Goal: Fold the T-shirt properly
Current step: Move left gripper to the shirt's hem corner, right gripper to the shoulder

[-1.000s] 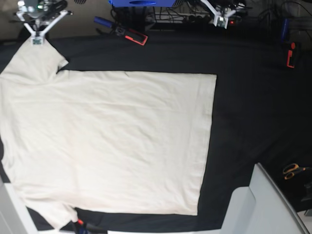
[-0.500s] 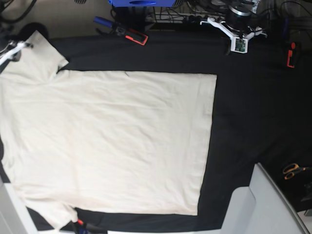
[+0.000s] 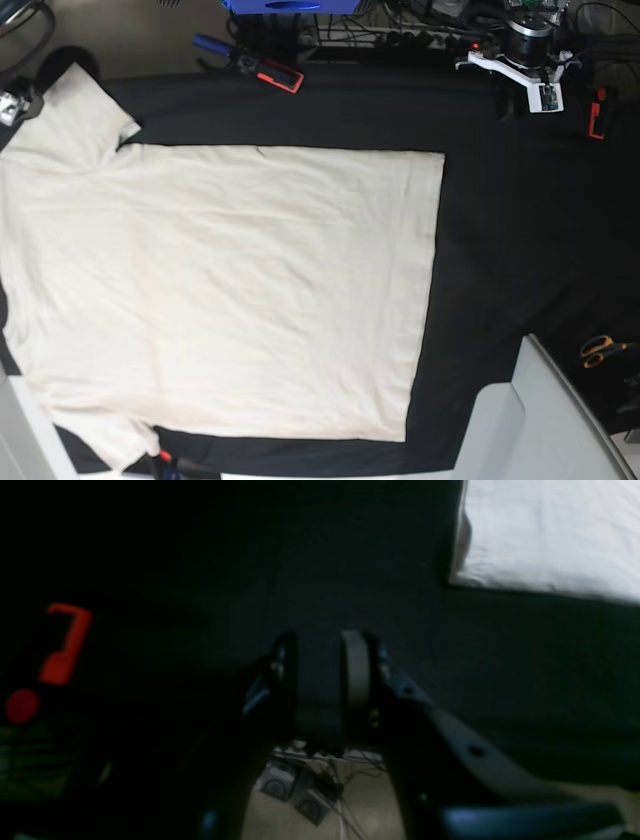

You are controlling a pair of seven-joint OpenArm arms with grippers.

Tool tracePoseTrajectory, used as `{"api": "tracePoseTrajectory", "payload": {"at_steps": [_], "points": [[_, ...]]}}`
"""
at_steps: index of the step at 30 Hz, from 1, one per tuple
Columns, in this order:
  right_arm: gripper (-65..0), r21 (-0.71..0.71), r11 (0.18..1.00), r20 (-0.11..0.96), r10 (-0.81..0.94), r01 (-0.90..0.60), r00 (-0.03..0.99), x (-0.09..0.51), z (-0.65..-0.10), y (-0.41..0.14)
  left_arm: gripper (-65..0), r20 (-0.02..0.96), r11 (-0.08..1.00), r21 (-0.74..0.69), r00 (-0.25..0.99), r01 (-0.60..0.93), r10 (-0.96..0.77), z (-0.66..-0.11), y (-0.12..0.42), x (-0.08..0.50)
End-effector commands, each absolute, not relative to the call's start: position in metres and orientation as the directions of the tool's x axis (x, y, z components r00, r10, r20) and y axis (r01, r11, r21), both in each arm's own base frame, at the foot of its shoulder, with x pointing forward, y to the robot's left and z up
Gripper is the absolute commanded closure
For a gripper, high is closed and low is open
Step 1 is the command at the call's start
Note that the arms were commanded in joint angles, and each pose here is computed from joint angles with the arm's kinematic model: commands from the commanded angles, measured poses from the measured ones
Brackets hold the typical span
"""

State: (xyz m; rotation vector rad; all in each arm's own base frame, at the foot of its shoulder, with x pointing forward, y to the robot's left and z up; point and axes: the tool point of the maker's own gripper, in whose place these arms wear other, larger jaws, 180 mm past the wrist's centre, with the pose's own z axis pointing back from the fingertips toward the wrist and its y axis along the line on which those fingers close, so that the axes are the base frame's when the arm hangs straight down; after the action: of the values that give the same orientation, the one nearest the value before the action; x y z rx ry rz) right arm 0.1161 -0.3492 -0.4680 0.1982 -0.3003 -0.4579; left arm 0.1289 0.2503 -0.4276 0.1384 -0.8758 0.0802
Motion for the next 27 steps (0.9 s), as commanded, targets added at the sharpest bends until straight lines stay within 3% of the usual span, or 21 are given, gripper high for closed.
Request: {"api": "tracePoseTrajectory", "payload": {"at_steps": [1, 10, 21, 27], "points": [[-44.4, 0.259, 0.879, 0.281, -0.466, 0.401, 0.839, 0.127, -0.462, -0.362, -15.3, 0.789, 0.991, 0.077, 0.615, -0.107, 0.005, -0.419, 0.249, 0.131], [-44.4, 0.280, 0.865, 0.319, -0.492, 0.416, 0.810, 0.140, -0.463, -0.375, -15.3, 0.788, 0.994, 0.062, 0.616, -0.089, 0.006, -0.420, 0.247, 0.131], [-44.4, 0.358, 0.827, 0.266, -0.536, 0.434, 0.801, 0.147, -0.481, -0.356, -15.3, 0.787, 0.994, 0.062, 0.617, -0.089, 0.006, -0.420, 0.247, 0.131], [-31.4, 0.363, 0.850, 0.243, -0.482, 0.383, 0.842, 0.152, -0.487, -0.338, -15.3, 0.787, 0.994, 0.062, 0.617, -0.089, 0.006, -0.420, 0.247, 0.131]]}}
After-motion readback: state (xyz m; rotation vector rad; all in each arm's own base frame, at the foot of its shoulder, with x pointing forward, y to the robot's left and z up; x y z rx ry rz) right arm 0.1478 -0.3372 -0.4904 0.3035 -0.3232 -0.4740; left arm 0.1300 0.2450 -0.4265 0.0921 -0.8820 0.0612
